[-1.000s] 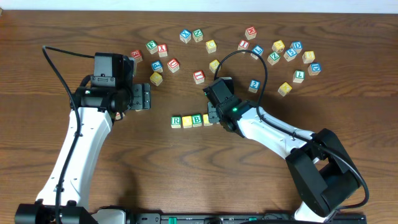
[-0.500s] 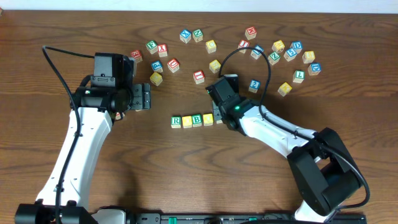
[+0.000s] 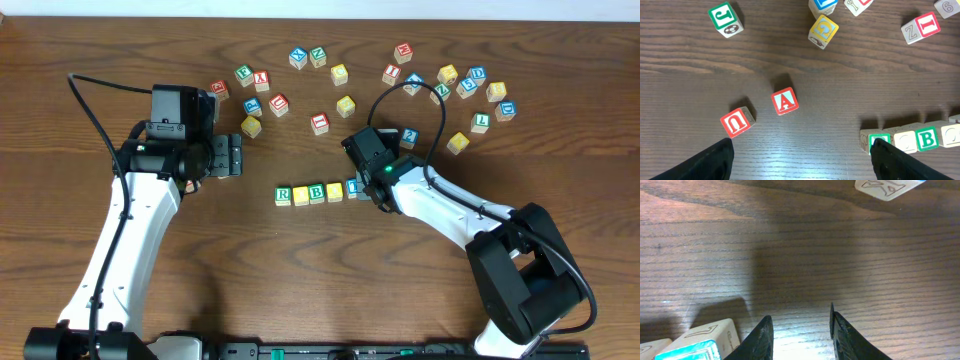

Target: Spell out ROBOT

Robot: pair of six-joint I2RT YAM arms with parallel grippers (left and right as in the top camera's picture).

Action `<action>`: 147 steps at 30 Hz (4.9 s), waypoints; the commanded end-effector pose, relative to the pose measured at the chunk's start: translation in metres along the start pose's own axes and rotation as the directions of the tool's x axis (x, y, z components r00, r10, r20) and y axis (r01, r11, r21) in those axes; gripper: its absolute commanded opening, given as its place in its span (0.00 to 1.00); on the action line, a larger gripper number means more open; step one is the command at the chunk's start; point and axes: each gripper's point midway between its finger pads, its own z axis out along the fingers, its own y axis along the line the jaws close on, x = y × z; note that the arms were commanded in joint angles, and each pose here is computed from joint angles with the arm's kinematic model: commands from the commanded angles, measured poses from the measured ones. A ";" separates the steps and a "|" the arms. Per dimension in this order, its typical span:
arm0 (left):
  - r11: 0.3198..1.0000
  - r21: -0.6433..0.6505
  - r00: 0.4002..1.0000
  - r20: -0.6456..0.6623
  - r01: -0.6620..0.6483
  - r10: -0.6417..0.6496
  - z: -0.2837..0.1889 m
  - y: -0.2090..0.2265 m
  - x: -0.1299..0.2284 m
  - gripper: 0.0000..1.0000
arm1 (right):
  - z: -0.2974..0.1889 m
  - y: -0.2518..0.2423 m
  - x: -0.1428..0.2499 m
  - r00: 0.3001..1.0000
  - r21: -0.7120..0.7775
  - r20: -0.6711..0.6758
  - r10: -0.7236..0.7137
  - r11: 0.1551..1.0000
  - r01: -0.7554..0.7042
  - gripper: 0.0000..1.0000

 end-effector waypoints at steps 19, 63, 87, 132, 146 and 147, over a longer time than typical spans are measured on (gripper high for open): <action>1.000 -0.011 1.000 -0.001 0.002 -0.002 -0.001 0.003 0.003 0.86 | 0.002 0.023 0.019 0.996 -0.115 -0.091 0.011 0.993 -0.022 0.32; 1.000 -0.011 1.000 -0.001 0.002 -0.002 -0.001 0.003 0.003 0.86 | -0.004 0.046 0.020 0.997 -0.194 -0.078 -0.015 0.981 0.000 0.31; 1.000 -0.011 1.000 -0.001 0.002 -0.002 -0.001 0.003 0.003 0.86 | -0.004 0.048 0.021 0.997 -0.188 -0.069 -0.022 0.982 0.009 0.31; 1.000 0.020 1.000 0.003 0.015 -0.015 0.002 -0.002 0.003 0.86 | 0.006 -0.006 0.006 0.995 0.001 -0.037 0.087 0.996 -0.087 0.32; 0.993 0.101 0.977 -0.209 0.069 -0.047 0.049 -0.014 0.060 0.86 | 0.007 -0.004 0.003 0.995 -0.006 -0.029 0.090 0.996 -0.091 0.33; 0.992 0.107 0.975 -0.216 0.072 -0.047 0.051 -0.015 0.061 0.86 | 0.007 -0.004 0.003 0.995 -0.007 -0.029 0.091 0.996 -0.091 0.33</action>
